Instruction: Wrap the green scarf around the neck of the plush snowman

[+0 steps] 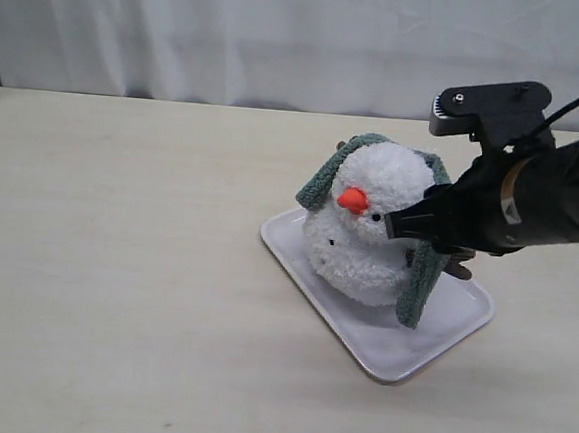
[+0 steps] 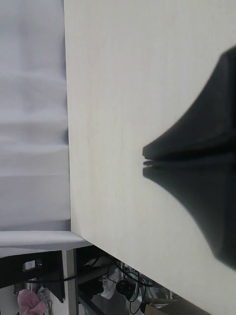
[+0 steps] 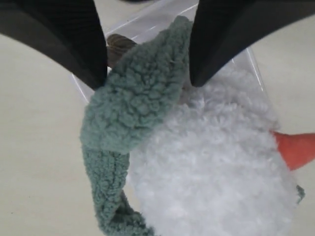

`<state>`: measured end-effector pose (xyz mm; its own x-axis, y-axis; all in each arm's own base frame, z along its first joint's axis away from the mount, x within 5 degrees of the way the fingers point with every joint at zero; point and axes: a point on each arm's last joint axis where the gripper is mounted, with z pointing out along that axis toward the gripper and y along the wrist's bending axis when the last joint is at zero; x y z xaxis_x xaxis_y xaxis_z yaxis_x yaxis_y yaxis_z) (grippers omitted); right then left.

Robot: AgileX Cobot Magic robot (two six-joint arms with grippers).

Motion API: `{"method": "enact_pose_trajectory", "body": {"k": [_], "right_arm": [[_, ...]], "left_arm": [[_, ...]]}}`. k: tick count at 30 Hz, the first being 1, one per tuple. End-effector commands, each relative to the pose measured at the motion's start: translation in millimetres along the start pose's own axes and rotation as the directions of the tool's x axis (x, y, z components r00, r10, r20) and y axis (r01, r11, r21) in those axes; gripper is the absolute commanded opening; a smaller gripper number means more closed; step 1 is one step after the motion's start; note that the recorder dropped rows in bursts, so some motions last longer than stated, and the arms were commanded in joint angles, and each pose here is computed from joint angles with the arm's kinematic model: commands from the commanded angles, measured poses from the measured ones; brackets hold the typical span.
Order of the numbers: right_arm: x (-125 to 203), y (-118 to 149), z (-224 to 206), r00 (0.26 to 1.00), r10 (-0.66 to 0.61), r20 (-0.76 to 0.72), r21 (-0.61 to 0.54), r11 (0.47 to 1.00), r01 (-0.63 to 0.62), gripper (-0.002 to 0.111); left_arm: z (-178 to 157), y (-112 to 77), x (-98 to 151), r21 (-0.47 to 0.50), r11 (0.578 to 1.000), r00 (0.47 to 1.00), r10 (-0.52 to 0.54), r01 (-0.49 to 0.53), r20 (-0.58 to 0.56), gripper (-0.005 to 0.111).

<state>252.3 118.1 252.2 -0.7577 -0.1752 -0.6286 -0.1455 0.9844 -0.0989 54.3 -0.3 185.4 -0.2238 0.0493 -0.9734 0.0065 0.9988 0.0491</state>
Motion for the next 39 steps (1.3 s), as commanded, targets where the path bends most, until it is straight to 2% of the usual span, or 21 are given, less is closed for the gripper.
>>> {"method": "enact_pose_trajectory", "body": {"k": [1, 5, 10, 16, 18, 20, 23, 25, 29, 33, 36, 39], "right_arm": [[-10, 0, -21, 0.994, -0.070, -0.084, -0.046, 0.997, 0.067, 0.050], [-22, 9, -36, 0.984, -0.139, -0.113, -0.155, 0.980, 0.121, 0.050], [-44, -1, -49, 0.991, -0.124, -0.044, -0.059, 0.991, 0.121, 0.046], [-64, -37, -45, 1.000, -0.013, -0.012, 0.004, 1.000, 0.013, 0.023], [-68, -46, -38, 1.000, 0.009, -0.027, -0.034, 0.999, -0.010, 0.021], [-74, -50, -32, 0.999, -0.011, -0.052, -0.119, 0.993, 0.004, 0.025], [-87, -42, -31, 0.997, -0.059, -0.058, -0.304, 0.952, 0.038, 0.036], [-101, -36, -34, 0.996, -0.088, -0.026, -0.359, 0.930, 0.073, 0.042], [-128, -22, -37, 0.994, -0.103, 0.024, -0.323, 0.941, 0.105, 0.042], [-143, 5, -28, 0.981, -0.190, -0.028, -0.296, 0.939, 0.174, 0.042], [-148, 27, -15, 0.959, -0.275, -0.069, -0.298, 0.923, 0.243, 0.042], [-150, 52, -3, 0.909, -0.415, -0.037, -0.298, 0.873, 0.387, 0.046]], "left_arm": [[0, 0.2, 0, -0.003, 1.000, 1.000, -0.005, 0.005, 0.007, 0.000], [0, 0.2, 0, -0.003, 1.000, 1.000, -0.005, 0.005, 0.007, 0.000], [0, 0.2, 0, -0.003, 1.000, 1.000, -0.005, 0.005, 0.007, 0.000], [0, 0.2, 0, -0.003, 1.000, 1.000, -0.005, 0.005, 0.007, 0.000], [0, 0.2, 0, -0.003, 1.000, 1.000, -0.005, 0.005, 0.007, 0.000], [0, 0.2, 0, -0.003, 1.000, 1.000, -0.005, 0.005, 0.007, 0.000], [0, 0.2, 0, -0.003, 1.000, 1.000, -0.005, 0.005, 0.007, 0.000], [0, 0.2, 0, -0.003, 1.000, 1.000, -0.005, 0.005, 0.007, 0.000], [0, 0.2, 0, -0.003, 1.000, 1.000, -0.005, 0.005, 0.007, 0.000], [0, 0.2, 0, -0.003, 1.000, 1.000, -0.005, 0.005, 0.007, 0.000], [0, 0.2, 0, -0.003, 1.000, 1.000, -0.005, 0.005, 0.007, 0.000], [0, 0.2, 0, -0.003, 1.000, 1.000, -0.005, 0.005, 0.007, 0.000]]}}
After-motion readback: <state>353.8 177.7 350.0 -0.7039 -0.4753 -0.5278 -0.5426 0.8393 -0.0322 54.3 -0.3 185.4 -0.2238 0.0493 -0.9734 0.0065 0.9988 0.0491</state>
